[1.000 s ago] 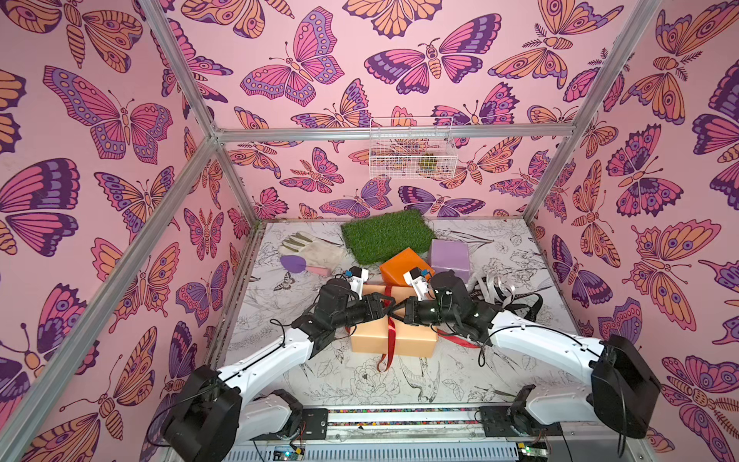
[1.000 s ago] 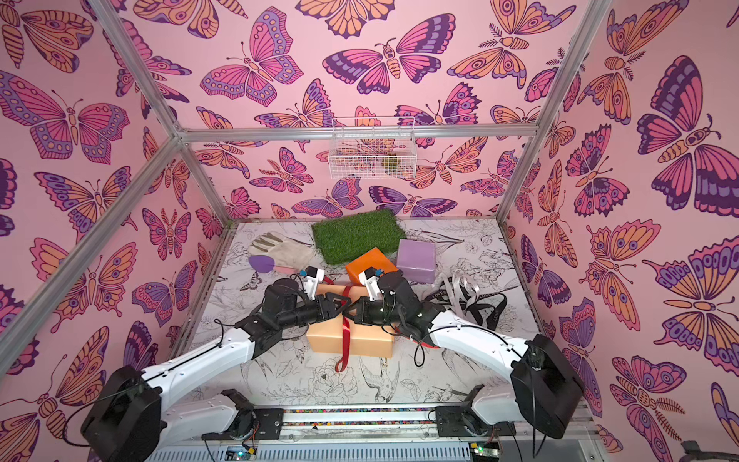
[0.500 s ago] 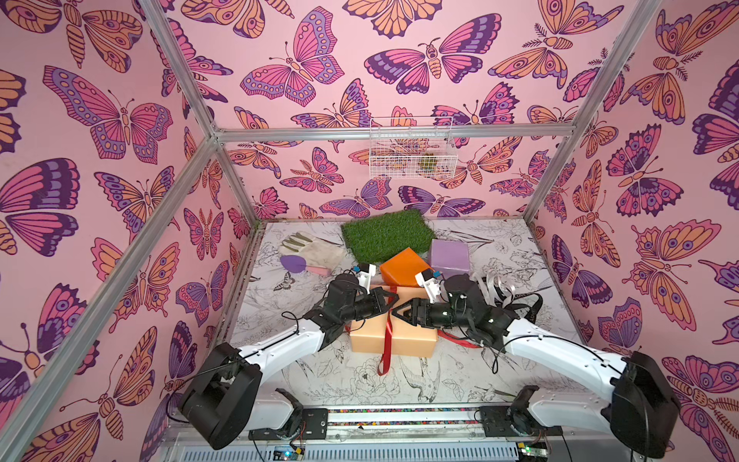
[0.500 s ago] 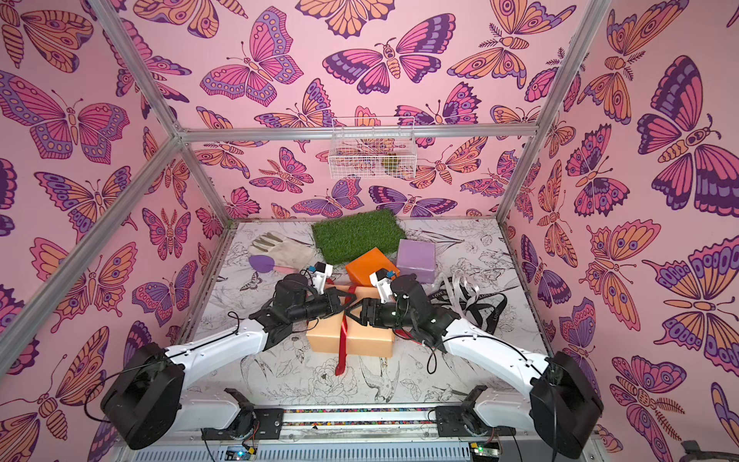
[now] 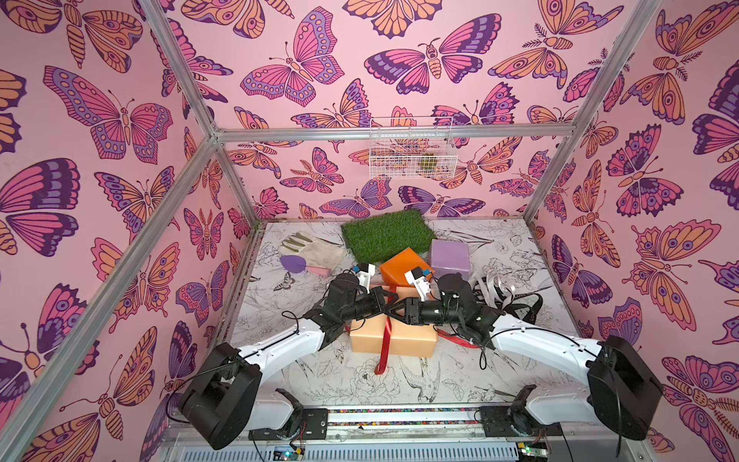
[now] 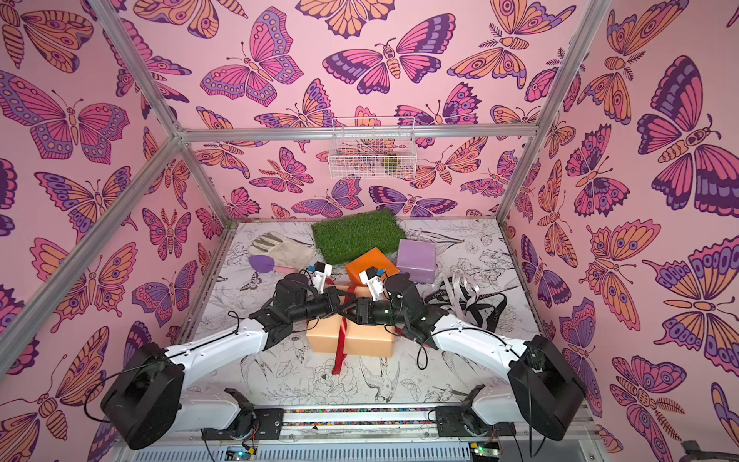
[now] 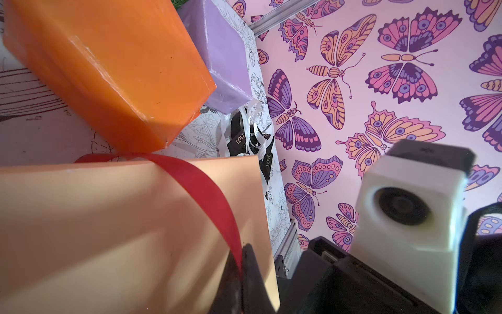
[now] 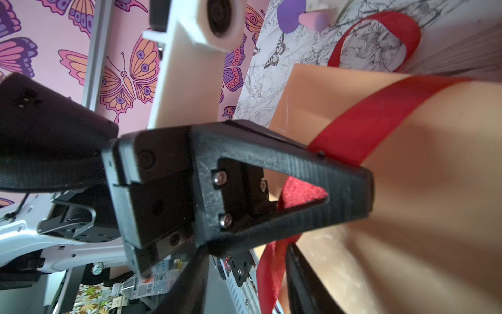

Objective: Untie the ribbon bows on the gift boxes
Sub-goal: Pull the ribbon from the gift box.

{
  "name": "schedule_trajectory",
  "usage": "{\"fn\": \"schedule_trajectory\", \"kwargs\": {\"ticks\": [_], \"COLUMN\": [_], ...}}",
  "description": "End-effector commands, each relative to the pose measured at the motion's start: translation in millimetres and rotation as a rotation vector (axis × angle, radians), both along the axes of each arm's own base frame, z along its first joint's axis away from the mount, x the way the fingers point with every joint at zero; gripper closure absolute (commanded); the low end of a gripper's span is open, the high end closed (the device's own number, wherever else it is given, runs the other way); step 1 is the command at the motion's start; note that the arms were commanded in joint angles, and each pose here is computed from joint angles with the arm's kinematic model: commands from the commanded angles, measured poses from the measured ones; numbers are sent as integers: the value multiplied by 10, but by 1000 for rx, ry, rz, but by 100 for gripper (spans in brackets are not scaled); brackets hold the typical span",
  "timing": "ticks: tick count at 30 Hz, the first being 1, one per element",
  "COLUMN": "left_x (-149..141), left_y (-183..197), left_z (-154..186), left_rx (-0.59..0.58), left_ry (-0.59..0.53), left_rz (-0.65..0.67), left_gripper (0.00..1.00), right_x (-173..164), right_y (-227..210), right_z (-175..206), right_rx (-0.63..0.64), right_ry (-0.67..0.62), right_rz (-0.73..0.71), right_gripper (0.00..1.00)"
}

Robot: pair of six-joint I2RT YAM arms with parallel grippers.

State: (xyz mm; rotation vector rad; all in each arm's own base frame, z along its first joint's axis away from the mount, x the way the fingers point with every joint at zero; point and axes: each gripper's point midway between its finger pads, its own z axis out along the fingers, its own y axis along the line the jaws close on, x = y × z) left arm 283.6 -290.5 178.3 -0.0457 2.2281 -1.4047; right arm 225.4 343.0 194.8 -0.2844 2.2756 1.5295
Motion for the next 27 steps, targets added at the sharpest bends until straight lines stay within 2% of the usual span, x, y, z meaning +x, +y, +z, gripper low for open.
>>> {"fn": "schedule_trajectory", "kwargs": {"ticks": [1,12,17,20,21,23,24,26,27], "left_x": [-32,1,-19,-31,-36,-44,-55,-52,-73], "left_y": [-85,-109,-142,-145,-146,-140,-135,-85,-37], "left_z": [313,413,523,510,499,477,473,413,489], "left_rx": [-63,-80,-101,-99,-98,-97,-97,-77,-79], "left_ry": [-64,-75,-85,-83,-80,-74,-72,-56,-74], "left_rz": [-27,-29,-38,-37,-37,-37,-38,-25,-18], "left_gripper": [100,100,100,100,100,100,98,59,49], "right_x": [-56,-196,-160,-132,-117,-97,-93,-95,-97], "right_y": [77,-177,-10,141,174,225,218,157,114], "right_z": [-42,-149,-120,-80,-72,-53,-58,-58,-47], "right_rx": [2,-62,-34,-4,1,21,17,8,7], "right_ry": [7,-9,-25,-27,-26,-20,-19,-24,-29], "right_rz": [38,-3,18,41,40,45,40,15,4], "right_gripper": [59,57,52,53,61,92,100,100,100]}}
